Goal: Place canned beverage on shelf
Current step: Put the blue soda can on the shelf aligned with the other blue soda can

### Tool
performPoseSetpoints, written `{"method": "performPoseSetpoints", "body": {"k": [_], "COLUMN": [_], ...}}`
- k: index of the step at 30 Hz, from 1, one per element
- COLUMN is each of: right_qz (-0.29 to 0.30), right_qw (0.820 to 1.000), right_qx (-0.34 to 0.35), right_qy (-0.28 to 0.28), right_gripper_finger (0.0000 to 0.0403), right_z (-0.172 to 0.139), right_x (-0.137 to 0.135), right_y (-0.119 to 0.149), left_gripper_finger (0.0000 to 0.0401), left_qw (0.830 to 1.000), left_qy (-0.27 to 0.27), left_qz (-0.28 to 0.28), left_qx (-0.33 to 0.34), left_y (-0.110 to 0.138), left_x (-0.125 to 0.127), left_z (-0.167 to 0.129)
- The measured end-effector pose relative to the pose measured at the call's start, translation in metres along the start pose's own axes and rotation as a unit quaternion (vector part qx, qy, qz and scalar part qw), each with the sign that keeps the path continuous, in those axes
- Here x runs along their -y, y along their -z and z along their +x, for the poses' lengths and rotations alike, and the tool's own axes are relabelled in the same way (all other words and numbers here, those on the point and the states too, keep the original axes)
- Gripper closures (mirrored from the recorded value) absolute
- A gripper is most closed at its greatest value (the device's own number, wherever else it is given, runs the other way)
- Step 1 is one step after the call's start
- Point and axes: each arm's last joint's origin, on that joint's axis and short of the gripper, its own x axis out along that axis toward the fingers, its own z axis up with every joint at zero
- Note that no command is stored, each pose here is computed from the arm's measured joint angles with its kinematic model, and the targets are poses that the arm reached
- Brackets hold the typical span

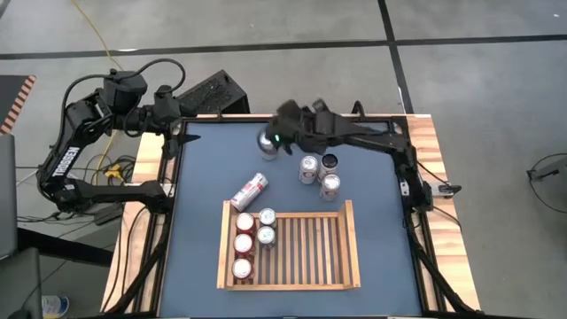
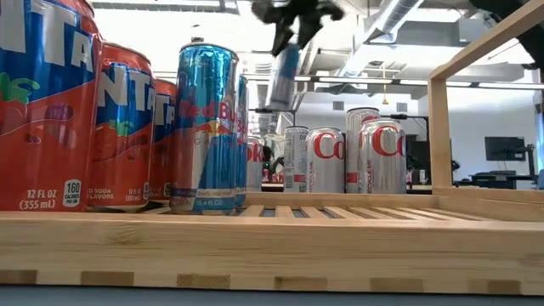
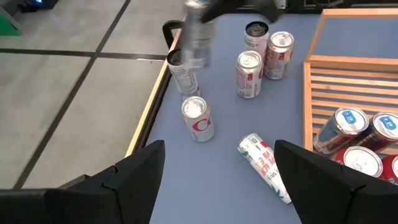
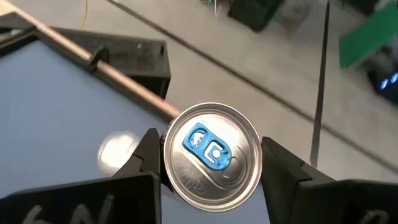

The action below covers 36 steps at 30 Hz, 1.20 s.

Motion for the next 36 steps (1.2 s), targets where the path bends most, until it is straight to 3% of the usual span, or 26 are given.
{"method": "performPoseSetpoints", "body": {"k": [7,18,26,31,36], "right_qz": [0.042,0.068,0.075,0.052,0.066], "right_qw": [0.997,0.984,0.974,0.970,0.967], "right_qx": [-0.062,-0.094,-0.137,-0.189,-0.211], "right_qy": [-0.028,-0.138,-0.166,-0.143,-0.125], "right_gripper_finger": [0.0252,0.0252,0.0252,0.0252,0.0252], "right_z": [-0.059,-0.139,-0.155,-0.151,-0.150], "right_x": [-0.015,-0.049,-0.055,-0.067,-0.073], "right_y": [0.042,0.091,0.106,0.137,0.155], "left_gripper_finger": [0.0110,0.0110,0.0110,0.0110,0.0110], "left_qw": [1.000,1.000,1.000,1.000,1.000], "left_qy": [-0.001,0.001,0.001,0.001,0.001], "left_qz": [-0.012,-0.020,-0.024,-0.024,-0.024], "left_qx": [0.002,-0.002,-0.002,-0.002,-0.002], "left_y": [0.001,0.001,0.001,0.001,0.001], "left_x": [0.001,0.001,0.001,0.001,0.001], "left_z": [-0.002,-0.002,-0.002,-0.002,-0.002]}}
